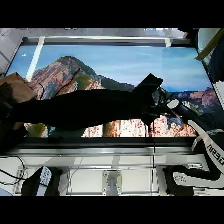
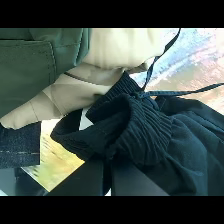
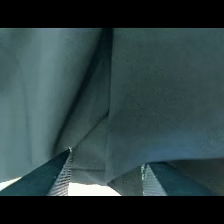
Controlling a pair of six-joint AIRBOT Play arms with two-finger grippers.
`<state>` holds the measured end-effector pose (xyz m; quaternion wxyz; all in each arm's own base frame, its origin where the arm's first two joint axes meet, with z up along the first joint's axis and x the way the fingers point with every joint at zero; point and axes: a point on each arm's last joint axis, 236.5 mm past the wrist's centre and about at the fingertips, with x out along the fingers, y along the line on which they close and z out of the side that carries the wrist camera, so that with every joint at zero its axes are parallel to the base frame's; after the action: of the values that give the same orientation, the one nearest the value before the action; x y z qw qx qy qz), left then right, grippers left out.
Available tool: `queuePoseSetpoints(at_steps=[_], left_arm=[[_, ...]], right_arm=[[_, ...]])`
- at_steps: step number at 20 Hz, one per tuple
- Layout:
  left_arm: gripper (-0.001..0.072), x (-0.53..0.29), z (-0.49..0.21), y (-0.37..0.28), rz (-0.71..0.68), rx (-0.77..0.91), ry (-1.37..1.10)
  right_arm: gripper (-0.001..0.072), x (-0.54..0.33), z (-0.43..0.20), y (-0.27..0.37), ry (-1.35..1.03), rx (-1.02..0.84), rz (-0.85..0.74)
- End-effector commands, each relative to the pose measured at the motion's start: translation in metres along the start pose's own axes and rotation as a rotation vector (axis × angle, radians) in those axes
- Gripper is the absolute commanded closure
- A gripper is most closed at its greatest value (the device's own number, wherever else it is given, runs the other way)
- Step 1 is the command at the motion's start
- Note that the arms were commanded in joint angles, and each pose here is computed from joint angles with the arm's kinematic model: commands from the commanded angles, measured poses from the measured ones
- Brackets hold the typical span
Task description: Fold the clothes and pants, and hang the long-sleeved shirts on hangers.
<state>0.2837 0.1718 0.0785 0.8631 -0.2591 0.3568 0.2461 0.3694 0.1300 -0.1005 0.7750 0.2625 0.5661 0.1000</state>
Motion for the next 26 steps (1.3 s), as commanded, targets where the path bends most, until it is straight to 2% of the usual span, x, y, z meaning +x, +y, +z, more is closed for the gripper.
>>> queuePoseSetpoints(at_steps=[1,2,3,6,9,12,15,19,26], left_arm=[[0.0688,0.0,0.0,0.0,0.0,0.0,-0.001],[0.0687,0.0,0.0,0.0,0.0,0.0,-0.001],[0.0688,0.0,0.0,0.0,0.001,0.001,-0.001],[0.0688,-0.001,0.002,0.0,0.0,0.014,-0.007],[0.0688,-0.009,0.015,-0.004,-0.004,0.061,-0.037],[0.0689,-0.014,0.024,-0.007,-0.008,0.065,-0.06],[0.0688,-0.008,0.021,-0.005,-0.005,0.061,-0.04],[0.0689,0.016,0.007,0.006,0.02,0.057,0.049],[0.0688,0.036,-0.03,0.06,0.207,0.18,0.25]], right_arm=[[0.0461,0.012,-0.004,0.002,0.008,0.008,-0.002],[0.068,0.012,-0.003,0.003,0.003,0.006,0.0],[0.0705,0.009,-0.001,0.005,-0.004,0.008,0.005],[0.0706,-0.022,0.019,0.02,-0.078,-0.025,0.036],[0.0706,-0.095,0.046,0.027,-0.169,-0.104,0.043],[0.0706,-0.188,0.05,0.017,-0.222,-0.18,-0.026],[0.0706,-0.25,0.039,-0.016,-0.233,-0.148,-0.162],[0.0707,-0.255,0.025,-0.091,-0.159,-0.063,-0.359],[0.0706,-0.21,0.002,-0.195,-0.109,0.173,-0.429]])
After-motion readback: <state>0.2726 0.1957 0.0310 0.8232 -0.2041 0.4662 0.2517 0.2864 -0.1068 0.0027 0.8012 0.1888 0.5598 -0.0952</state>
